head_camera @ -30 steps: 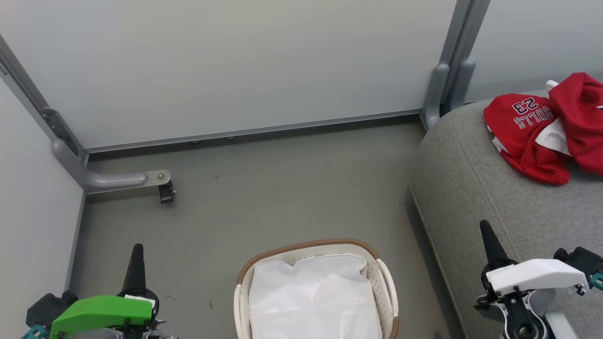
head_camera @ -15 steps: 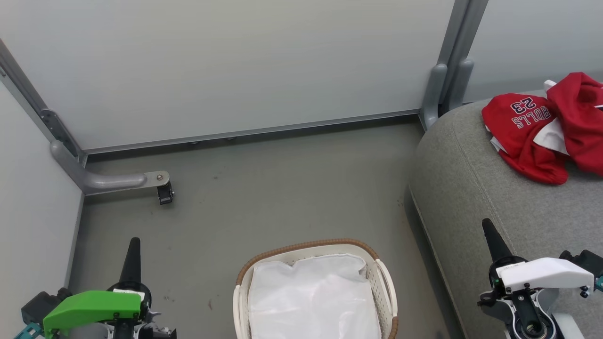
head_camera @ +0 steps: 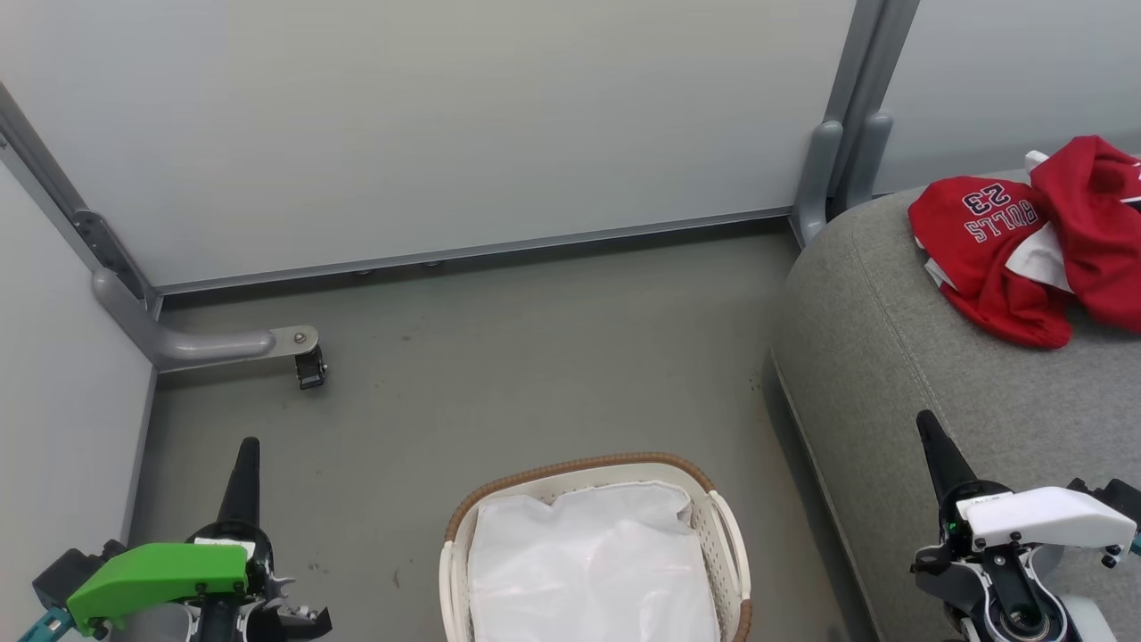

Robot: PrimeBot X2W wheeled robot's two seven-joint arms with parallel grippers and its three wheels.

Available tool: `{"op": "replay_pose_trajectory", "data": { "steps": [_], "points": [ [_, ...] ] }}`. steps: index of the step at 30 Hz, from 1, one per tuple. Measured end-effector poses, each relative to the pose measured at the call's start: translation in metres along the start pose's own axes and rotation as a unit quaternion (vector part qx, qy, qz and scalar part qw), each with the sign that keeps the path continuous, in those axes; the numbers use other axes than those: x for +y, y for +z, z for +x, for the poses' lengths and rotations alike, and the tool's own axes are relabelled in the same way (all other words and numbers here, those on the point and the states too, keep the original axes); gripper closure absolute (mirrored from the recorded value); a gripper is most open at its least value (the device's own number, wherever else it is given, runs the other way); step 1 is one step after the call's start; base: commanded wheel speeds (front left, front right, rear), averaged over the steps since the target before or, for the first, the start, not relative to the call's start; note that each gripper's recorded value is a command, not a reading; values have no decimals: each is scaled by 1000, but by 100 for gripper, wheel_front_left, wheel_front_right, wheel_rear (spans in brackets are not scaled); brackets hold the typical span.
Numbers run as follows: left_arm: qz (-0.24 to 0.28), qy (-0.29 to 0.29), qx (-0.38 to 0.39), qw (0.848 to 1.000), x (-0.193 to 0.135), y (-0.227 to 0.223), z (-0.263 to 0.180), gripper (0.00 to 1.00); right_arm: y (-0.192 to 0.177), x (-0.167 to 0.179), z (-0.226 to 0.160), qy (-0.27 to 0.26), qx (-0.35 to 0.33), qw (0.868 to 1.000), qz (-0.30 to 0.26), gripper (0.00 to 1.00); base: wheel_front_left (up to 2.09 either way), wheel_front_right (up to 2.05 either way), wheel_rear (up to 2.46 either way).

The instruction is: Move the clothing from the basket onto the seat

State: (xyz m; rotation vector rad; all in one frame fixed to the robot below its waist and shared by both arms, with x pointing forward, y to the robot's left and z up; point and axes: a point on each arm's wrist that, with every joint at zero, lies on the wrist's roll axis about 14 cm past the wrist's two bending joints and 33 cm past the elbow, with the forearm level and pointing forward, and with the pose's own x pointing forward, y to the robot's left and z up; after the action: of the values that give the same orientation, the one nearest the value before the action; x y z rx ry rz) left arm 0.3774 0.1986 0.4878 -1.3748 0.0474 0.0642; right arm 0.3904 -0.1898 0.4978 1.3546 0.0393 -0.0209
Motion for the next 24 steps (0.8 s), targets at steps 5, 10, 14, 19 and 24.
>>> {"op": "replay_pose_trajectory", "data": {
  "steps": [5, 10, 14, 19, 24],
  "points": [
    [-17, -3, 0, 1000, -1, 1, 1, 100, 2, 1, 0, 2, 0, 1000, 19, 100, 0, 0, 0],
    [-35, -8, 2, 999, -5, 1, 3, 100, 3, 2, -1, 5, -2, 999, 38, 100, 0, 0, 0],
    [-47, -11, 3, 999, -6, 2, 3, 100, 5, 3, -1, 8, -2, 999, 52, 100, 0, 0, 0],
    [-62, -16, 5, 998, -9, 2, 5, 100, 7, 4, -1, 10, -4, 998, 69, 100, 0, 0, 0],
    [-77, -23, 6, 997, -13, 3, 6, 100, 9, 6, -2, 14, -5, 996, 85, 100, 0, 0, 0]
  ]
}}
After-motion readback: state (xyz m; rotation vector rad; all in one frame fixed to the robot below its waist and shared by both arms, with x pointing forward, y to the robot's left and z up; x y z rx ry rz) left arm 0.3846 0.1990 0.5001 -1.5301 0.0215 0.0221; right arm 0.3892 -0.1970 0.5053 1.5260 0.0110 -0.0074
